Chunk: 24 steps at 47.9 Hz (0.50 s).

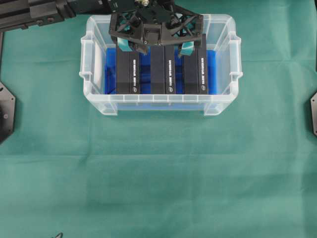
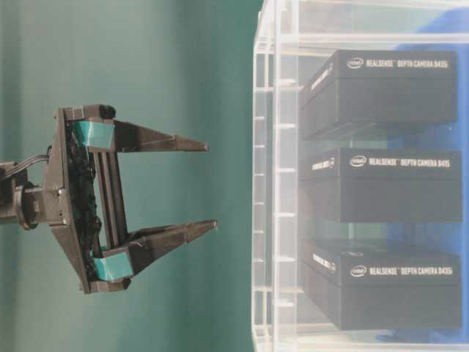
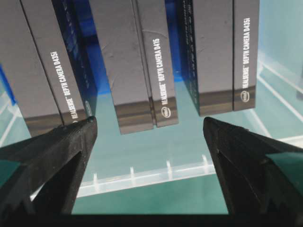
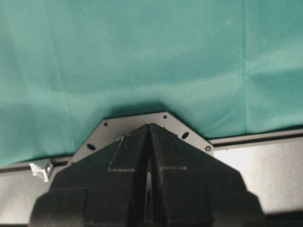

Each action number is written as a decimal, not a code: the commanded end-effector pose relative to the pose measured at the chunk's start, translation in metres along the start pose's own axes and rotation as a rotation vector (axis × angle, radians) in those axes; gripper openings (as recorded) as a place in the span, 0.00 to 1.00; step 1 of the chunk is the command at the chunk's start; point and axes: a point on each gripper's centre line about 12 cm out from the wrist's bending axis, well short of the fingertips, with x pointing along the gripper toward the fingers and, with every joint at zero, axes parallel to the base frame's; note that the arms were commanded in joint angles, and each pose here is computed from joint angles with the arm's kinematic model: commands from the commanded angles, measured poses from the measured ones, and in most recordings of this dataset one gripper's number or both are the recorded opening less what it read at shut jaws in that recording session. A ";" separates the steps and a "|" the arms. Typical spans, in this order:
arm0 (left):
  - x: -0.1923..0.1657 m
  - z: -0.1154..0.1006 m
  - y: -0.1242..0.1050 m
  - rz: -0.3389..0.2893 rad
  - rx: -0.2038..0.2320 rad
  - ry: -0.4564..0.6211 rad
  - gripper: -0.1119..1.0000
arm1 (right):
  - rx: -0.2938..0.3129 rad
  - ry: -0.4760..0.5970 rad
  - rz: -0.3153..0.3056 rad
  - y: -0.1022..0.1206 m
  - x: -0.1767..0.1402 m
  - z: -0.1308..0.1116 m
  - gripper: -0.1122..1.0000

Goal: Take the box out of the case with the left arm.
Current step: 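Lower the left gripper around the middle box and close on it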

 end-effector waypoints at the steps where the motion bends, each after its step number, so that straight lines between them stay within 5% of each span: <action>1: -0.015 0.003 -0.001 -0.037 -0.004 -0.016 0.98 | 0.003 -0.020 0.003 0.000 -0.007 0.003 0.10; 24: -0.010 0.003 -0.002 -0.032 -0.005 -0.014 0.98 | 0.003 -0.021 0.004 0.000 -0.007 0.003 0.10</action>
